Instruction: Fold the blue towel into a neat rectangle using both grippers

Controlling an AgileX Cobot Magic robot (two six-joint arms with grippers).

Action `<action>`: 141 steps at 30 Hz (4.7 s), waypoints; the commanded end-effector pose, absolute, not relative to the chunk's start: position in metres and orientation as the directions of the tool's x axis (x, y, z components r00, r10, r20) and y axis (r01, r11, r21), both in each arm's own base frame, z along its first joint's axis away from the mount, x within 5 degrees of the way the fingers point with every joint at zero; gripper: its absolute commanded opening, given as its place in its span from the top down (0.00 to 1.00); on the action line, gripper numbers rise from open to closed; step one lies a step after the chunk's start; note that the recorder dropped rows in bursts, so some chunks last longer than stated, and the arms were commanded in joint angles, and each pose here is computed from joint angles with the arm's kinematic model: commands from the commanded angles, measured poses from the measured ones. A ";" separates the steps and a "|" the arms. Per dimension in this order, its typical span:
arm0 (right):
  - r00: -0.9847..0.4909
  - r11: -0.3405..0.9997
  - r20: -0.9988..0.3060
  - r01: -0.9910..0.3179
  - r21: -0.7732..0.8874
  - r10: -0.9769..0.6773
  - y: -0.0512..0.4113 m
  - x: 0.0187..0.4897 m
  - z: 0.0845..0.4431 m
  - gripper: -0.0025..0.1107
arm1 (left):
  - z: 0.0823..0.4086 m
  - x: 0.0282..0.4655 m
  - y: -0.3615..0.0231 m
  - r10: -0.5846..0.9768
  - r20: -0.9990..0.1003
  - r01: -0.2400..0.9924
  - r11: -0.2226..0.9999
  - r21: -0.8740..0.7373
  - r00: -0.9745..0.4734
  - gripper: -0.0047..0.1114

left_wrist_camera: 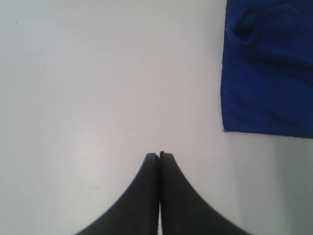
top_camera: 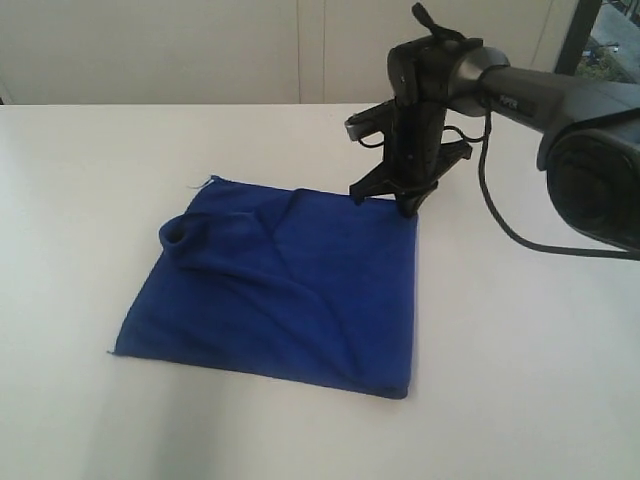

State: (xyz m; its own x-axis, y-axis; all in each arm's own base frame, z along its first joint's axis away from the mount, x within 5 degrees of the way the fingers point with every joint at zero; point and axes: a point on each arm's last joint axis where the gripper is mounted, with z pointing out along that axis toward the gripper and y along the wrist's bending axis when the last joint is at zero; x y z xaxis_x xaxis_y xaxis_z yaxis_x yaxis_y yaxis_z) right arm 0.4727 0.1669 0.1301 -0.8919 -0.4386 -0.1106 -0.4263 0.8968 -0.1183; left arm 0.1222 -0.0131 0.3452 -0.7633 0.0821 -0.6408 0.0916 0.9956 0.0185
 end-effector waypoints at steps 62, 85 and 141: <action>-0.797 0.849 -0.488 -0.495 0.188 -0.356 0.219 0.479 0.145 0.98 | 0.343 0.120 -0.013 0.078 -0.634 0.089 0.996 0.015 -0.769 0.96; -0.871 0.939 -0.380 -0.343 0.015 -0.312 0.139 0.506 0.101 0.98 | 0.343 0.120 -0.013 0.080 -0.634 0.090 0.996 0.016 -0.769 0.96; -0.839 0.823 -0.210 -0.538 0.180 -0.502 0.287 0.416 0.129 0.98 | 0.343 0.120 -0.013 0.080 -0.634 0.090 0.996 0.016 -0.769 0.96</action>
State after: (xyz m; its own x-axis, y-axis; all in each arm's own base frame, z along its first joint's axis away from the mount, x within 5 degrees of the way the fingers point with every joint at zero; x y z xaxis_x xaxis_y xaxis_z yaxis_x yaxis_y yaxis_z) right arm 0.4178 0.2862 0.1371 -0.8274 -0.5094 -0.2365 -0.5523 0.8146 0.1773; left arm 0.1222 -0.0130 0.3452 -0.7632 0.0831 -0.6408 0.0912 0.9956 0.0205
